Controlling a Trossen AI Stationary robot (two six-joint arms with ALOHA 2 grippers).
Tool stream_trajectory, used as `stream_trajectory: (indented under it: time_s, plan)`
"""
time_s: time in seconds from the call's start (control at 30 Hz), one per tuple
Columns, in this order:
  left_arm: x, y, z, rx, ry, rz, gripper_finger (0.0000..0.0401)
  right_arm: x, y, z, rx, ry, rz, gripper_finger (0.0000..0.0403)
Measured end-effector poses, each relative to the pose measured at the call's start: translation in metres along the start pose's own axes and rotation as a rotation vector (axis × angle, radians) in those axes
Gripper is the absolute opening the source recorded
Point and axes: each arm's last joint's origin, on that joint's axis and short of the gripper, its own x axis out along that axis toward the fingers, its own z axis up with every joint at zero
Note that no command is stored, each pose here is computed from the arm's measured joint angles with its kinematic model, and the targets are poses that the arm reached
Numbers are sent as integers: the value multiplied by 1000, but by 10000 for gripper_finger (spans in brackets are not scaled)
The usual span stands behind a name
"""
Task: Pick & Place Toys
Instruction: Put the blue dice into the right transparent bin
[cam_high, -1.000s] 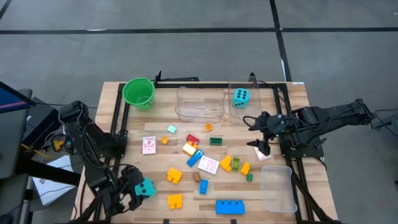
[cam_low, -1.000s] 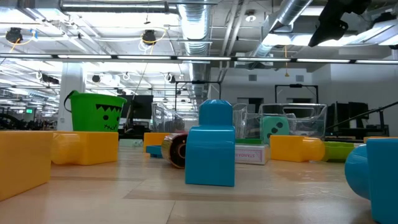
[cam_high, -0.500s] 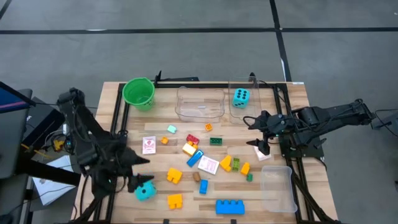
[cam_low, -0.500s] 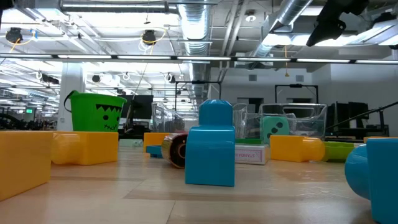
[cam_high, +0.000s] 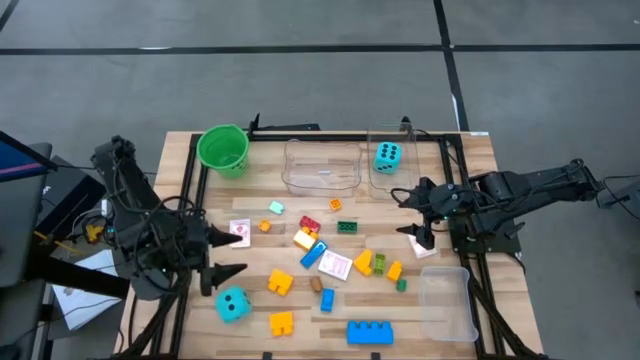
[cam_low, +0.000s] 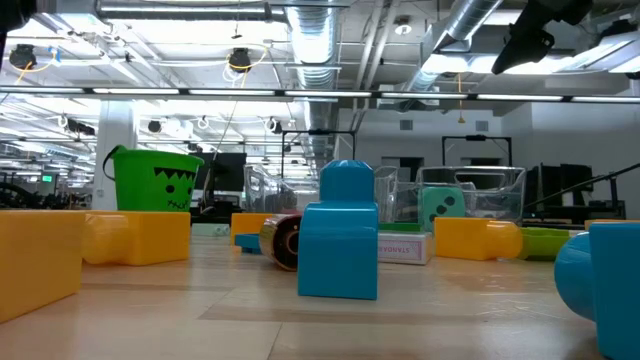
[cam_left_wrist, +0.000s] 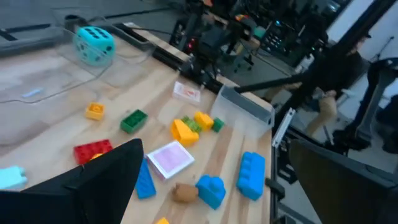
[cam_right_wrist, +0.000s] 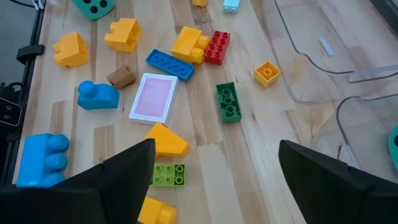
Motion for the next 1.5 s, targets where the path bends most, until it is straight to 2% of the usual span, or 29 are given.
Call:
stream_trajectory:
  time_s: [0.3, 0.5, 0.63, 0.8, 0.93, 1.07, 1.17, 1.23, 1.37, 1.5]
  plan:
    - [0, 2, 2, 11, -84, 50, 400, 0, 0, 0, 0, 1, 0, 331]
    - [4, 4, 1, 30, -79, 72, 400, 0, 0, 0, 10, 1, 0, 331]
    - [13, 0, -10, 53, -29, 84, 400, 0, 0, 0, 20, 2, 0, 331]
    - [34, -8, -42, 132, 103, 126, 400, 0, 0, 0, 21, 2, 0, 331]
    - [45, -16, -59, 207, 298, 209, 400, 0, 0, 0, 29, 1, 0, 331]
    - [47, -27, -62, 330, 602, 426, 400, 0, 0, 0, 37, 1, -1, 331]
    - [45, -42, -51, 404, 748, 589, 400, 0, 0, 1, 39, -6, 2, 331]
    - [44, -52, -45, 348, 755, 644, 400, 0, 1, 2, 42, -19, 7, 331]
    - [41, -66, -47, 178, 750, 575, 400, 0, 1, 4, 47, -40, 16, 331]
    - [26, -69, -58, 111, 746, 587, 400, 0, 1, 4, 41, -45, 8, 331]
